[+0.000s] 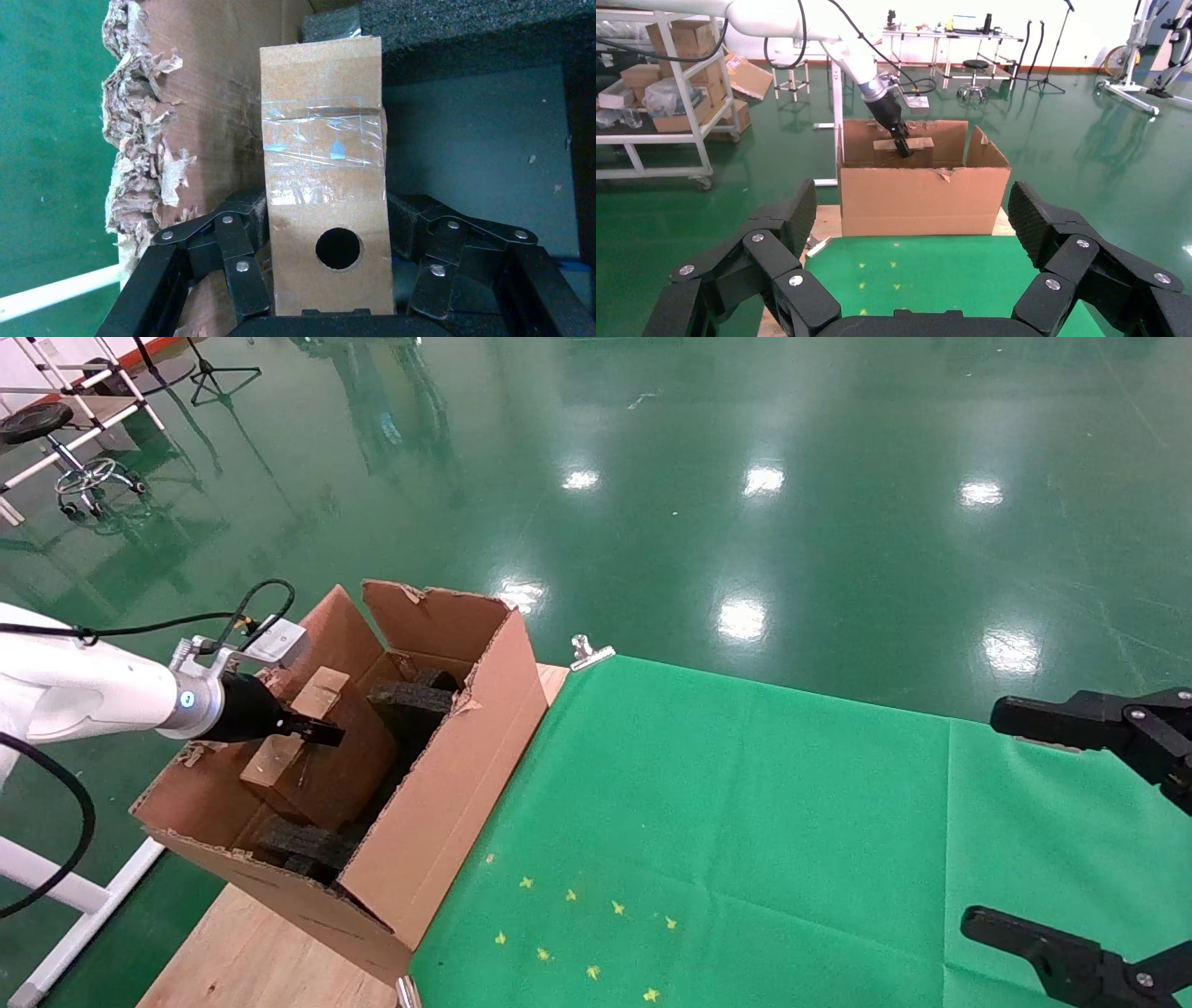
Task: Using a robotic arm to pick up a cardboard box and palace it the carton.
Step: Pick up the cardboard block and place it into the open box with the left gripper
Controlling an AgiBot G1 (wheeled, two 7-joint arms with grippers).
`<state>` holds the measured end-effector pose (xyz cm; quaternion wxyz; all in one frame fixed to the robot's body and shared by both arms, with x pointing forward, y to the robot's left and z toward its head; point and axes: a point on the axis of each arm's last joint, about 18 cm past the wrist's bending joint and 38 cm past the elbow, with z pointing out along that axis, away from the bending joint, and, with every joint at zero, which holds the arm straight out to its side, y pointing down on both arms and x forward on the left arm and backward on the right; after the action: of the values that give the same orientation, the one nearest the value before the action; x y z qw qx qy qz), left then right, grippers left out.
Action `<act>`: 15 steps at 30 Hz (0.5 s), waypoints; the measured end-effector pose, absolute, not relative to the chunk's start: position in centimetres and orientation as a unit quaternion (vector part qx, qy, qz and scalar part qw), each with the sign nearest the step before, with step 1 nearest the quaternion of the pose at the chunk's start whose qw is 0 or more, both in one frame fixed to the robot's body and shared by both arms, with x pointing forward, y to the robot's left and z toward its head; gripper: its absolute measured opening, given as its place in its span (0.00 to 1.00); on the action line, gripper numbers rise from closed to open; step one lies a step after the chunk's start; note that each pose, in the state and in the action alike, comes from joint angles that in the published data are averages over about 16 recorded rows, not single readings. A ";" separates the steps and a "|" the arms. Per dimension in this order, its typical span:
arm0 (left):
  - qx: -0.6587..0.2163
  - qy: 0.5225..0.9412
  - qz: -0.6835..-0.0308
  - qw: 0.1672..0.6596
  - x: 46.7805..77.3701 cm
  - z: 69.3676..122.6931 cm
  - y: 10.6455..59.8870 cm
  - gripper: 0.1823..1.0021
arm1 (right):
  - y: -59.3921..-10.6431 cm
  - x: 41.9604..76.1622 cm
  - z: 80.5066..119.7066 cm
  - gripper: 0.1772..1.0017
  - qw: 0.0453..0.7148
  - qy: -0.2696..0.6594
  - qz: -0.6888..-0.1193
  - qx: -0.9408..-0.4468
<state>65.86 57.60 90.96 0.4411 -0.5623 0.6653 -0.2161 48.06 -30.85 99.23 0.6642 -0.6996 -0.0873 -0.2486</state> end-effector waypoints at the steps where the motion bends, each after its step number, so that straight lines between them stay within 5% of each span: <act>1: -0.563 0.665 -0.216 0.441 65.9 90.9 57.6 0.20 | -30.9 48.1 99.2 1.00 0.664 -0.087 -0.249 -0.700; 15: -0.564 0.663 -0.216 0.443 66.0 90.8 57.6 0.26 | -30.9 48.1 99.2 1.00 0.664 -0.087 -0.249 -0.700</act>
<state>65.97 57.61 90.82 0.4429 -0.5638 0.6629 -0.2157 48.06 -30.86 99.23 0.6642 -0.6996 -0.0871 -0.2487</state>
